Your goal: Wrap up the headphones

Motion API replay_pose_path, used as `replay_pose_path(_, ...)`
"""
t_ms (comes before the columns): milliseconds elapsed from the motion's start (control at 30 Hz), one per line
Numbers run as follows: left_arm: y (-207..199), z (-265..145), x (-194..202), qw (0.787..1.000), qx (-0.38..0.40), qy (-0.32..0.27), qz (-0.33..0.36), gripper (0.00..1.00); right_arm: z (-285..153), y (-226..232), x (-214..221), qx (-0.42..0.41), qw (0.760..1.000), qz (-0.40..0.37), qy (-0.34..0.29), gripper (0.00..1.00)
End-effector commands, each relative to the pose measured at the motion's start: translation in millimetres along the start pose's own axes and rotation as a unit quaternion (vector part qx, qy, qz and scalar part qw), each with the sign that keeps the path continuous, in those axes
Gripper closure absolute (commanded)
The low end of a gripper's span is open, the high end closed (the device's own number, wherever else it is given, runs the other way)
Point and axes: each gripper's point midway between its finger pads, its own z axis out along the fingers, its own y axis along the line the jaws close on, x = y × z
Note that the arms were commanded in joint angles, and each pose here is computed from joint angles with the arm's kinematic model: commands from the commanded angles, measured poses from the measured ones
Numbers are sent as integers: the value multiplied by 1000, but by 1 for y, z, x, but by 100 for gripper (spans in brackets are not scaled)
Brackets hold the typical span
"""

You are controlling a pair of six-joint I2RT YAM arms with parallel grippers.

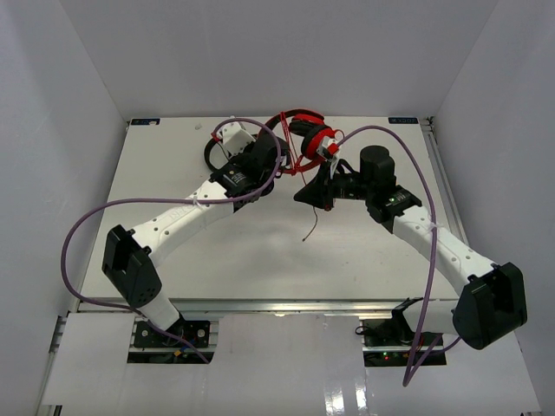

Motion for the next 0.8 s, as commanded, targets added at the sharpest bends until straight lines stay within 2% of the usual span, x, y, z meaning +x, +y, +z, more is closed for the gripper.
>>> replay_pose_path(0, -18, -6, -62, 982, 21, -36, -186, 100, -4, 20, -2, -27, 1000, -17, -1, 92)
replay_pose_path(267, -18, -9, -69, 953, 43, 27, -299, 100, -6, 23, -4, -27, 999, -25, -9, 92)
replay_pose_path(533, -31, -17, -81, 937, 63, 47, -341, 100, -6, 17, -15, -12, 999, -48, -15, 92)
replay_pose_path(767, -36, -14, -81, 932, 67, 54, -353, 100, -3, 14, 2, -16, 999, -31, -5, 92)
